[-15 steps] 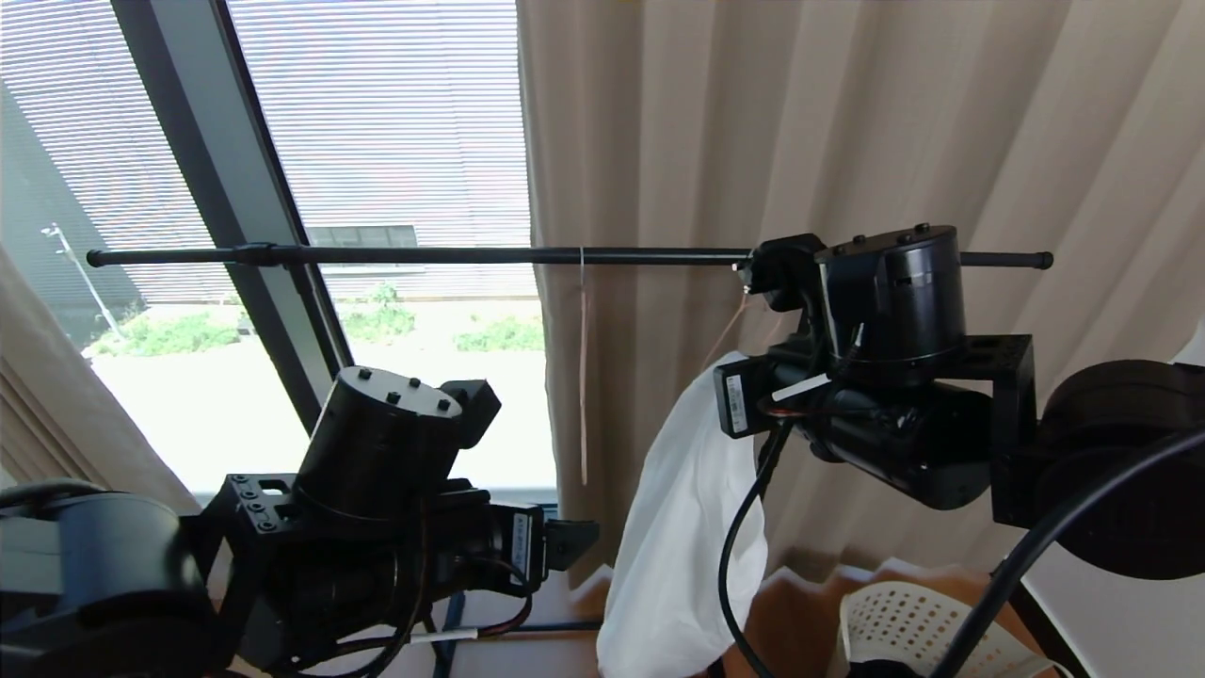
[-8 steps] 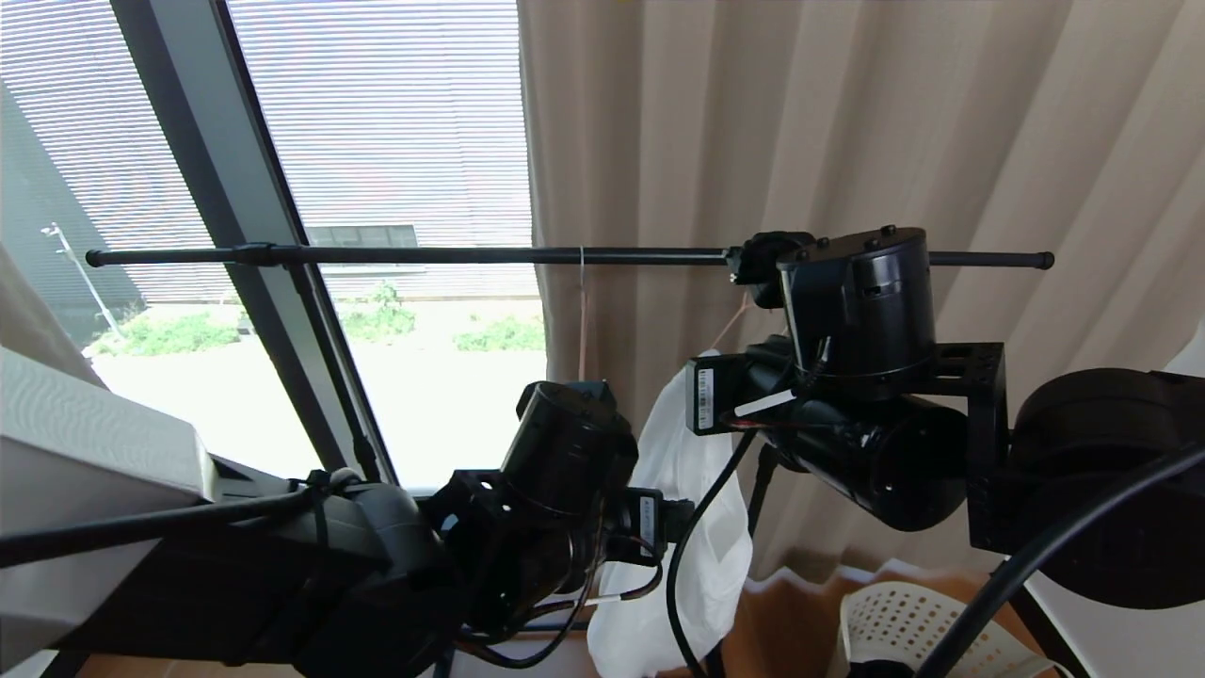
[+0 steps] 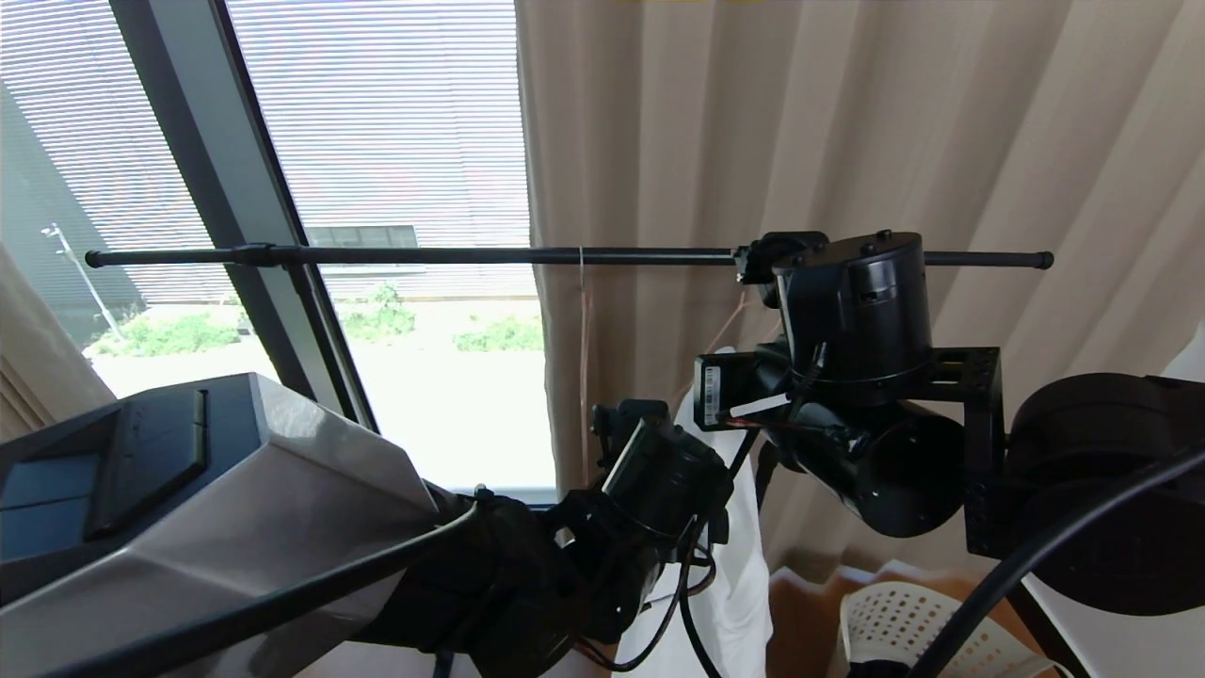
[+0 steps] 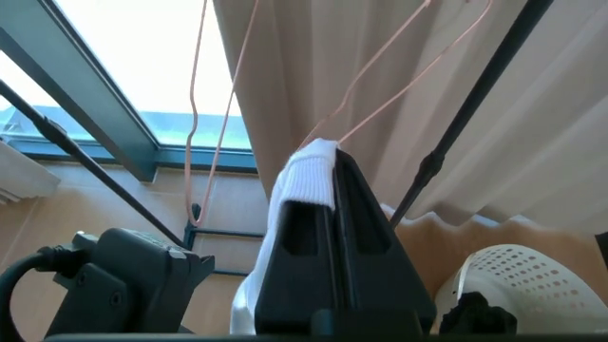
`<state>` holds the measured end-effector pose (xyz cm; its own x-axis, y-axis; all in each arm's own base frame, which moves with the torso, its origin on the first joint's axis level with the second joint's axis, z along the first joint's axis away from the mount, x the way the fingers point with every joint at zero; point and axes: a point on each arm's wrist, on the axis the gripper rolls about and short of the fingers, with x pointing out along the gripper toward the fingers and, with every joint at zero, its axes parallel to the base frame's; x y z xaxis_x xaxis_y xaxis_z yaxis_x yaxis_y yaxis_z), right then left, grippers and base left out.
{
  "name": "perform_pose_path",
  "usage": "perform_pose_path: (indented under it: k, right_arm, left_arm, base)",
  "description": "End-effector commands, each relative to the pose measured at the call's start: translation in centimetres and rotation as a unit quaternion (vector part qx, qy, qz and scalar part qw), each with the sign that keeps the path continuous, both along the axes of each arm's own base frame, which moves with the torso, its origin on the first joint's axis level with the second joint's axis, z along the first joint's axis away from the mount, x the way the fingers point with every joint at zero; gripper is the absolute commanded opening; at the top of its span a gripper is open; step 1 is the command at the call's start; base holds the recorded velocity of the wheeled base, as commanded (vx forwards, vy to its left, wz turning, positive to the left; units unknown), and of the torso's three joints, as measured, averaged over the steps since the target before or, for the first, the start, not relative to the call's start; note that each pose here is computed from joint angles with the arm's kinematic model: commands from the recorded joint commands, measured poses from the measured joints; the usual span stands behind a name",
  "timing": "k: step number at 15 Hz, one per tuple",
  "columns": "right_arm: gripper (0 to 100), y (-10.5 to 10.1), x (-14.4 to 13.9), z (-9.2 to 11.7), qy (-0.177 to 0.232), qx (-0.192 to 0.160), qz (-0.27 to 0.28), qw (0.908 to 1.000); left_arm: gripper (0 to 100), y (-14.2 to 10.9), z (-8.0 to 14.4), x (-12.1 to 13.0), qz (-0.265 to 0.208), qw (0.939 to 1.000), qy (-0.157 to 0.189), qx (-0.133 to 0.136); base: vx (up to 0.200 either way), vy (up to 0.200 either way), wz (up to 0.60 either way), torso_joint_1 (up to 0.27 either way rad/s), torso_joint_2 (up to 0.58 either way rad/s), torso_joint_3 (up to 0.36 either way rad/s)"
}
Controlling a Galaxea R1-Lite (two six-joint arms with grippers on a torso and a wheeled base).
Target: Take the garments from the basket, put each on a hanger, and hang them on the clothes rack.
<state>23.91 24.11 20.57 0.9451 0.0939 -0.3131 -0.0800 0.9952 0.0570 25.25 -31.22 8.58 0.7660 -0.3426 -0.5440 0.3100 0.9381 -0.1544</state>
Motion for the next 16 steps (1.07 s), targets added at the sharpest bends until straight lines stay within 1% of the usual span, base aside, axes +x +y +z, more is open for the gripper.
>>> perform_pose_path:
  k: [1,2,6,8,9,13,15,16]
  right_arm:
    - [0,-0.1,0.0,0.1,-0.002,0.0,-0.004,1.0]
    - [0,-0.2,0.0,0.1,-0.002,0.0,-0.005,1.0]
    - [0,-0.7,0.5,0.3,-0.005,0.003,-0.015,0.9999]
    - [0,-0.7,0.5,0.3,-0.004,0.002,-0.015,0.9999]
    - [0,-0.9,0.7,0.2,-0.004,0.002,-0.021,0.9998]
    - [0,-1.4,1.2,0.4,-0.006,0.005,-0.031,0.9995]
    - [0,-1.5,1.2,0.4,-0.006,0.005,-0.031,0.9995]
    - [0,-1.5,1.2,0.4,-0.006,0.004,-0.031,0.9995]
  left_arm:
    - [100,0.1,-0.7,0.1,0.004,0.9999,0.005,0.009]
    - [100,0.6,-1.3,-0.2,0.005,0.9997,0.013,0.02]
    - [100,2.7,-2.2,-0.7,0.018,0.9985,0.03,0.043]
    - [100,3.1,-2.3,-0.4,0.023,0.9982,0.032,0.045]
    - [100,3.7,-2.4,-0.5,0.028,0.9977,0.037,0.05]
    - [100,4.6,-2.7,-1.3,0.026,0.9967,0.047,0.061]
    - [100,4.7,-3.2,-0.9,0.032,0.9963,0.05,0.063]
    - [100,4.5,-3.5,-0.5,0.033,0.9968,0.046,0.057]
  base:
    - [0.0,0.0,0.0,0.0,0.0,0.0]
    - [0.0,0.0,0.0,0.0,0.0,0.0]
    - [0.0,0.0,0.0,0.0,0.0,0.0]
    - [0.0,0.0,0.0,0.0,0.0,0.0]
    - [0.0,0.0,0.0,0.0,0.0,0.0]
    - [0.0,0.0,0.0,0.0,0.0,0.0]
    - [0.0,0.0,0.0,0.0,0.0,0.0]
    - [0.0,0.0,0.0,0.0,0.0,0.0]
